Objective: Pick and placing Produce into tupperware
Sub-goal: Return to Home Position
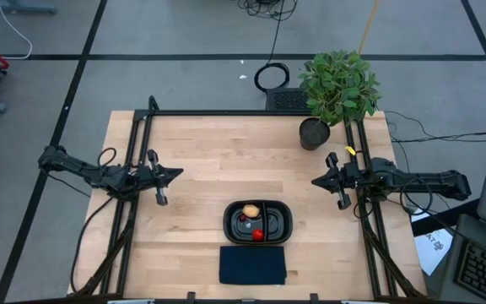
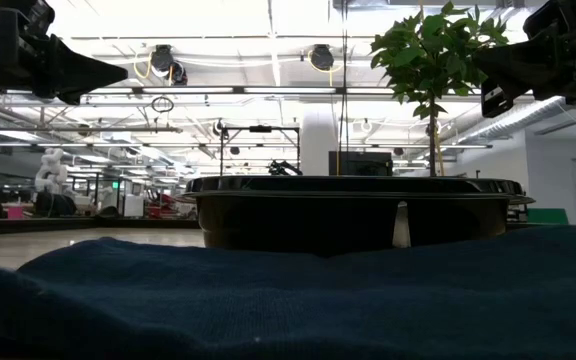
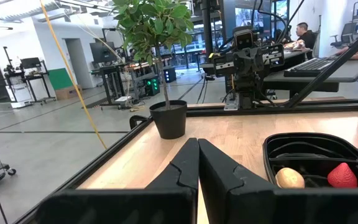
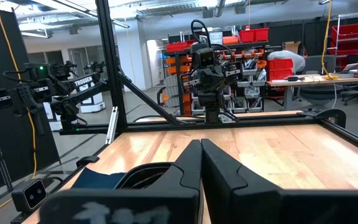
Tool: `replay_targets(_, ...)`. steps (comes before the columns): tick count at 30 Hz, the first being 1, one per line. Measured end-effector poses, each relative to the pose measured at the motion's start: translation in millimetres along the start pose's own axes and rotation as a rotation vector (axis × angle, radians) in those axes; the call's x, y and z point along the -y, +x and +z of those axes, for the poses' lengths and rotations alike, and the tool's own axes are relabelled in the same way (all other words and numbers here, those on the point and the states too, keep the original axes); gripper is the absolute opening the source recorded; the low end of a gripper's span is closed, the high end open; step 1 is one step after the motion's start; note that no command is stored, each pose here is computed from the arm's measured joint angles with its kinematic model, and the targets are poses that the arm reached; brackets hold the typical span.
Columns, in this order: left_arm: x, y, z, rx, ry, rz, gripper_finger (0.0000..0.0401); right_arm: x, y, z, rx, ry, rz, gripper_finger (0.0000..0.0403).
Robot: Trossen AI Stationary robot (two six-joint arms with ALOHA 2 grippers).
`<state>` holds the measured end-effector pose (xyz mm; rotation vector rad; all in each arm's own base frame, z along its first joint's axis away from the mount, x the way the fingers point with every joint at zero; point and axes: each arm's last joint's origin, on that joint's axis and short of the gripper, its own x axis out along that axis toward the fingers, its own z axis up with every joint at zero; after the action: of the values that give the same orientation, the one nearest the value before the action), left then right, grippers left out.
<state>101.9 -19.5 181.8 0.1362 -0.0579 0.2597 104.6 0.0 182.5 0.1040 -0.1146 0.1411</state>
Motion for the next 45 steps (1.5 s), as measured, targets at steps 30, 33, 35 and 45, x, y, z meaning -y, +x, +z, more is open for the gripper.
replay_targets(30,0.0,0.0,0.0,0.0,0.0,0.0,0.0008,0.0,0.0,0.0,0.0,0.0,0.0,0.0)
replay_targets(33,0.0,0.0,0.0,0.0,0.0,0.0,0.0008,0.0,0.0,0.0,0.0,0.0,0.0,0.0)
replay_targets(35,0.0,0.0,0.0,0.0,0.0,0.0,0.0008,0.0,0.0,0.0,0.0,0.0,0.0,0.0)
replay_targets(45,0.0,0.0,0.0,0.0,0.0,0.0,0.0008,0.0,0.0,0.0,0.0,0.0,0.0,0.0)
